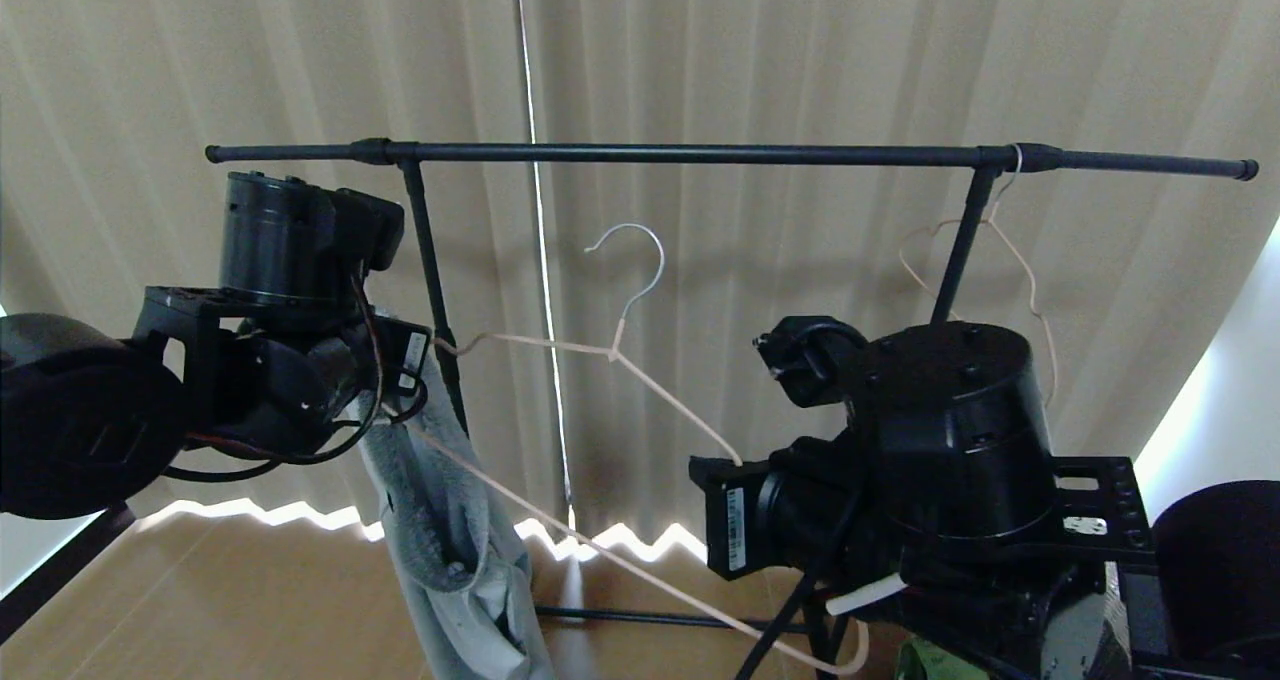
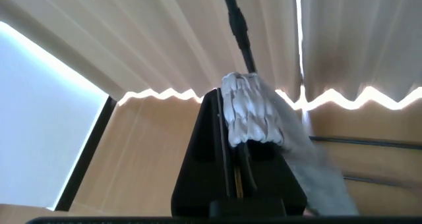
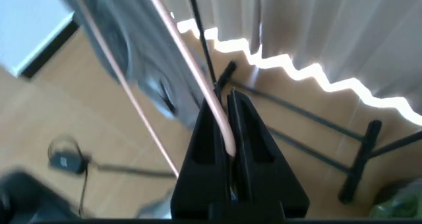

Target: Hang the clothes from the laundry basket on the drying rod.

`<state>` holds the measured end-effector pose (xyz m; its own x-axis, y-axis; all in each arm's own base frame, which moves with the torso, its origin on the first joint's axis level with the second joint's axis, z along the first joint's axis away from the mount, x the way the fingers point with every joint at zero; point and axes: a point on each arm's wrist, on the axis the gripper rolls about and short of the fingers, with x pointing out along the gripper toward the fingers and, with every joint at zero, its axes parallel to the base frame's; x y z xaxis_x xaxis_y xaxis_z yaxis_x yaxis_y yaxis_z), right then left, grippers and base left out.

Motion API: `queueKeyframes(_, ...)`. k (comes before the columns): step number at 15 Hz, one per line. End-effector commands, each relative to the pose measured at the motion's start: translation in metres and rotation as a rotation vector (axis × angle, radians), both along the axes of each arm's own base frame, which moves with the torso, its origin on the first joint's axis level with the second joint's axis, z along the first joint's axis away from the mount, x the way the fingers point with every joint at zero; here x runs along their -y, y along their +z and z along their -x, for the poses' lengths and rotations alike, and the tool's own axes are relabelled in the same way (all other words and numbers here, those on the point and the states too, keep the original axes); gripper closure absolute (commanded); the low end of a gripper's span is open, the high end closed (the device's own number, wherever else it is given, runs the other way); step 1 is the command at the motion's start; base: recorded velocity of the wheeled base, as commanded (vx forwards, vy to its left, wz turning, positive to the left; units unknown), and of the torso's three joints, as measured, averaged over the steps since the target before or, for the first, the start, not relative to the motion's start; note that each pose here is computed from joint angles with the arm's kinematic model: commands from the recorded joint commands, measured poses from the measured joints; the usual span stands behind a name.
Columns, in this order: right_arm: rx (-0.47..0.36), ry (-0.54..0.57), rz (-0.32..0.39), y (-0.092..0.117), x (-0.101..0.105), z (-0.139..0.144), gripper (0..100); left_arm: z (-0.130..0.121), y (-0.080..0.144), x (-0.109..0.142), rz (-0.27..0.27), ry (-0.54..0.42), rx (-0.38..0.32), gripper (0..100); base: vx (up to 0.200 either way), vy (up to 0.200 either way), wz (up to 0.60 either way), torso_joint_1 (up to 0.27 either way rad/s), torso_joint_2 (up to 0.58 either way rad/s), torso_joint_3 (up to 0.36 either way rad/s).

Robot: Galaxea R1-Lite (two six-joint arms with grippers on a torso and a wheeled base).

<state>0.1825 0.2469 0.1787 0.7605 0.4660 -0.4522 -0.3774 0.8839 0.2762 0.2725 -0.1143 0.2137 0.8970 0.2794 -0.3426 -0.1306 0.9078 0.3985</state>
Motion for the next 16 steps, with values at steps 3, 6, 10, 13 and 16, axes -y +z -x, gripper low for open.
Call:
queueKeyframes(3, 0.004, -0.049, -0.004, -0.006, -0.015, -0.010, 100, 0.001, 0.001, 0.000, 0.001, -0.002, 0.003, 100, 0.000, 0.000, 0.00, 0.000, 0.00, 0.000)
queueKeyframes(6, 0.026, -0.062, 0.004, -0.015, -0.027, -0.011, 100, 0.000, 0.004, 0.000, 0.008, 0.000, 0.016, 100, 0.000, 0.000, 0.00, 0.000, 0.00, 0.000)
queueKeyframes(10, 0.024, -0.036, -0.005, -0.022, -0.048, -0.013, 100, 0.004, 0.013, 0.006, 0.022, -0.020, 0.043, 100, 0.000, 0.000, 0.00, 0.000, 0.00, 0.000)
queueKeyframes(13, 0.025, -0.037, -0.009, -0.025, -0.059, -0.019, 100, 0.015, 0.021, 0.012, 0.033, -0.056, 0.061, 100, 0.000, 0.000, 0.00, 0.000, 0.00, 0.000)
queueKeyframes(16, 0.032, -0.036, -0.018, -0.026, -0.068, -0.025, 100, 0.032, 0.030, 0.020, 0.062, -0.109, 0.085, 100, 0.000, 0.000, 0.00, 0.000, 0.00, 0.000)
